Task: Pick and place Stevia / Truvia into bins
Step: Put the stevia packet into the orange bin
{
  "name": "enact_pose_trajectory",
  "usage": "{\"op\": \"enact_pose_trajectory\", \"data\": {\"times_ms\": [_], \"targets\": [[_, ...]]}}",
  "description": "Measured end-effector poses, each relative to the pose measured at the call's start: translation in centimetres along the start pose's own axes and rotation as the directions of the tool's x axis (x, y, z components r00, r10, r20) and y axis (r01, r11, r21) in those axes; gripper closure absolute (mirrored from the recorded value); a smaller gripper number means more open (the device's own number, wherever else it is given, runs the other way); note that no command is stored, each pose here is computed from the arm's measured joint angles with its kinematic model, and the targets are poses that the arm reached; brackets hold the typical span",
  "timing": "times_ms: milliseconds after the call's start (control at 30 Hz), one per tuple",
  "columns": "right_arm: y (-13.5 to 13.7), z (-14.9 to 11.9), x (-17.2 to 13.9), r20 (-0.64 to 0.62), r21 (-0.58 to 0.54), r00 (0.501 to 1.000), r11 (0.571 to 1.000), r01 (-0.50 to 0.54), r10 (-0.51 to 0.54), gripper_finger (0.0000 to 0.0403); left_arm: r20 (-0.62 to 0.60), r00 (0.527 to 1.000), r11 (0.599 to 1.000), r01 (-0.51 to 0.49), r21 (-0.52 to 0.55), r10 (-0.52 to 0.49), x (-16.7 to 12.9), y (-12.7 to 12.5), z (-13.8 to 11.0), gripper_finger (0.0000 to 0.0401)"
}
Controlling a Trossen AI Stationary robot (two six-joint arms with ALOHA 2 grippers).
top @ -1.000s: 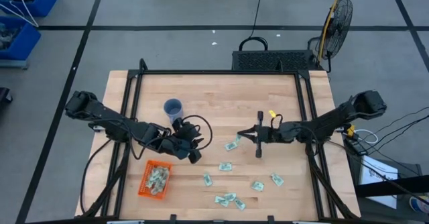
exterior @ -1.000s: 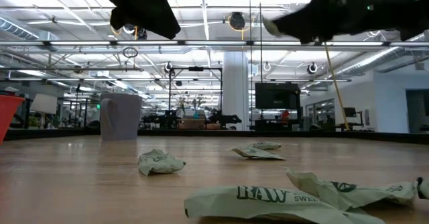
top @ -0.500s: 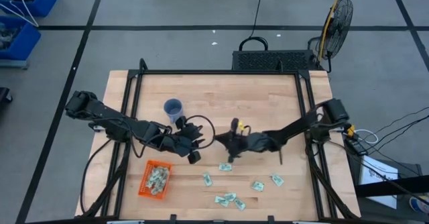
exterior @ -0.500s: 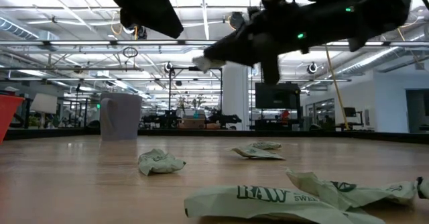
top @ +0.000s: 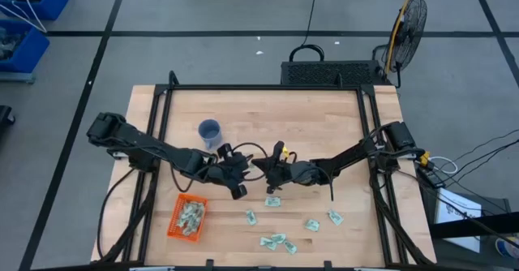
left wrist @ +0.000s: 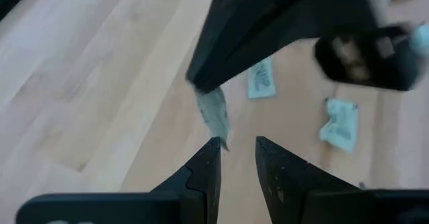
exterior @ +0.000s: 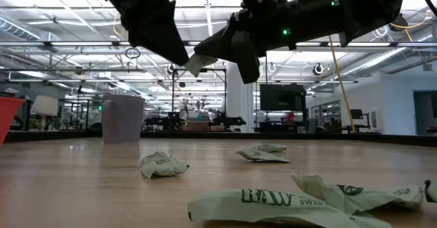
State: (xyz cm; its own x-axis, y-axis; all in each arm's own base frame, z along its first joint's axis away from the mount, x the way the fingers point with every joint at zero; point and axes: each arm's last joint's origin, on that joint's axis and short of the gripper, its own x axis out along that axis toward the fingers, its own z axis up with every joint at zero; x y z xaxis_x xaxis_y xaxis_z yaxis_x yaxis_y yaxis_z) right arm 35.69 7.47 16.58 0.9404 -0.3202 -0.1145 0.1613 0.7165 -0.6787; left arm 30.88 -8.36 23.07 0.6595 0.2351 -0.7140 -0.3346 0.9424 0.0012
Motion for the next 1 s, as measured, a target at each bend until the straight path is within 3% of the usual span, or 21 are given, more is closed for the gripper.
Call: {"op": "enact_pose_trajectory", "data": {"times_ms": [600, 700, 1000], "targets": [[0.3, -0.3, 0.0, -0.020, 0.012, 0.999, 1.000, -0.026, 0.027, 0.0403, 0.009, 1.000, 1.000, -0.013, -0.004, 0.013, 0.8, 0.6, 0.4, 0.0304], [0.4, -0.1, 0.0, 0.033, 0.044, 0.996, 0.995, -0.086, 0.084, 0.0403, 0.014, 1.000, 1.000, -0.020, -0.014, 0.021, 1.0, 0.9, 0.6, 0.0304], [0.1, 0.3, 0.0, 0.079, 0.094, 0.994, 0.993, -0.077, 0.069, 0.0403, 0.005, 0.996, 0.996, 0.090, -0.026, -0.090, 1.1, 0.8, 1.0, 0.0304]]}}
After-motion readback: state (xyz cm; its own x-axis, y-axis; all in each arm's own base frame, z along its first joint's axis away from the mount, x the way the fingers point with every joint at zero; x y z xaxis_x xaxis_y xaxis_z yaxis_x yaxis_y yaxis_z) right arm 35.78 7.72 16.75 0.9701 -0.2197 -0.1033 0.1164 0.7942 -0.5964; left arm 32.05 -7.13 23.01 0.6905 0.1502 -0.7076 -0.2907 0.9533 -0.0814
